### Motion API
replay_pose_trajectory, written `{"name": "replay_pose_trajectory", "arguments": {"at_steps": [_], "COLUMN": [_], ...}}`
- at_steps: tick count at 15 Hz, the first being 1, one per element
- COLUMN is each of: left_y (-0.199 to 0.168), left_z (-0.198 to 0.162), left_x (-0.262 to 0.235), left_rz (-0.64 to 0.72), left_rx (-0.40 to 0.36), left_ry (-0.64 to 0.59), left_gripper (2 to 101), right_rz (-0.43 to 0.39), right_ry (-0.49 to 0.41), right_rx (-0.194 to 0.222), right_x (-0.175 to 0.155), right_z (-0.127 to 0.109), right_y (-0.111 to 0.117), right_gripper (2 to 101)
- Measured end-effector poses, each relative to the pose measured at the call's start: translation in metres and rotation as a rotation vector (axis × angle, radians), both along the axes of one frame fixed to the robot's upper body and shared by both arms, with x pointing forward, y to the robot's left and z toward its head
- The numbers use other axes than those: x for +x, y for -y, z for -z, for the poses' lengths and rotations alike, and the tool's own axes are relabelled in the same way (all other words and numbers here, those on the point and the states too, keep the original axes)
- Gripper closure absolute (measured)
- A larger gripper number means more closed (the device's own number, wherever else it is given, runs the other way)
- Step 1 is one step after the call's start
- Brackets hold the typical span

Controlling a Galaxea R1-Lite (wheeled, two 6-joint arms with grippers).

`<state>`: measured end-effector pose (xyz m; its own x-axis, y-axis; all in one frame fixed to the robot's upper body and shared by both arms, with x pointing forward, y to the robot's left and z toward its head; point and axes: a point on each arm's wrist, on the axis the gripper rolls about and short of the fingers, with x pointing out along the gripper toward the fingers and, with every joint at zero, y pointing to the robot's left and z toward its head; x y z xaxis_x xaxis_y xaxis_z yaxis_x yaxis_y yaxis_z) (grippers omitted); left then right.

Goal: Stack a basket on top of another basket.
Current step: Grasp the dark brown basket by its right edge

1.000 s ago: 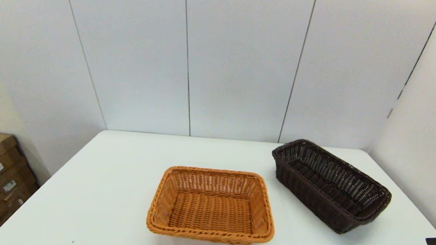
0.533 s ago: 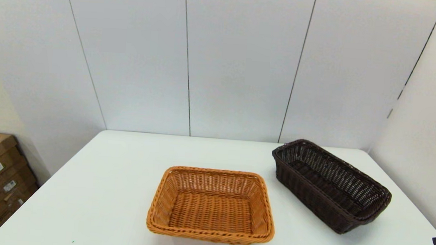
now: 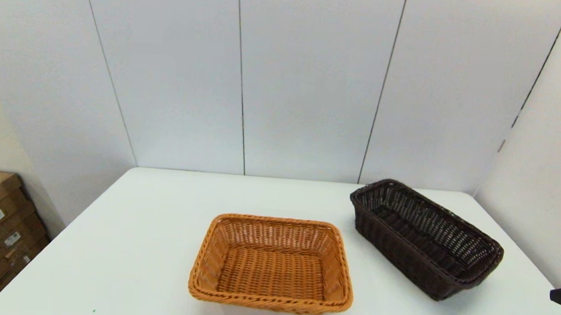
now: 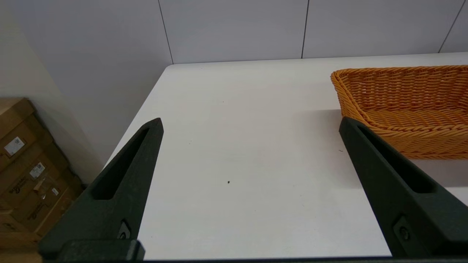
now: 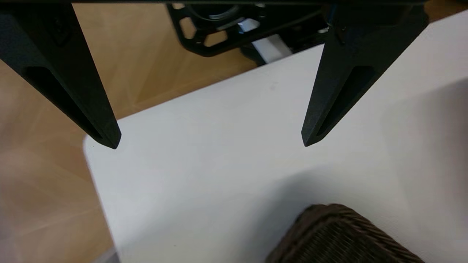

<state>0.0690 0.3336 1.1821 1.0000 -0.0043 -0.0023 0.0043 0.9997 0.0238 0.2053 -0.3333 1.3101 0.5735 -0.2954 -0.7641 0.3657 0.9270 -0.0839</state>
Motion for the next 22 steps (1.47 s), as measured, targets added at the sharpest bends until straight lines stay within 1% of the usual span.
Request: {"name": "replay_pose_trajectory", "arguments": {"at_steps": [2,5,7,8,10,13,15,17,19,22], "left_y": [0.000,0.000,0.000,0.000,0.000,0.000,0.000,0.000,0.000,0.000], "left_z": [0.000,0.000,0.000,0.000,0.000,0.000,0.000,0.000,0.000,0.000], "left_x": [0.000,0.000,0.000,0.000,0.000,0.000,0.000,0.000,0.000,0.000], "left_rz": [-0.001,-0.001,-0.001,-0.001,-0.001,0.000,0.000,-0.001,-0.001,-0.001], "left_rx": [0.000,0.000,0.000,0.000,0.000,0.000,0.000,0.000,0.000,0.000], "left_ry": [0.000,0.000,0.000,0.000,0.000,0.000,0.000,0.000,0.000,0.000], "left_gripper": [5.4,5.4,5.4,5.4,5.4,5.4,5.4,5.4,5.4,5.4], "right_rz": [0.017,0.064,0.099,0.107,0.107,0.115,0.136,0.175,0.216,0.248], "right_ry": [0.004,-0.022,-0.043,-0.050,-0.050,-0.055,-0.065,-0.089,-0.093,-0.106], "right_rx": [0.058,0.140,0.181,0.189,0.194,0.190,0.184,0.173,0.164,0.142], "right_x": [0.005,0.021,0.035,0.043,0.061,0.088,0.103,0.116,0.128,0.138], "right_z": [0.003,0.010,0.017,0.022,0.031,0.046,0.056,0.063,0.064,0.065], "right_y": [-0.008,-0.024,-0.035,-0.039,-0.048,-0.056,-0.057,-0.051,-0.040,-0.023], "right_gripper": [4.3,4.3,4.3,4.3,4.3,4.3,4.3,4.3,4.3,4.3]}}
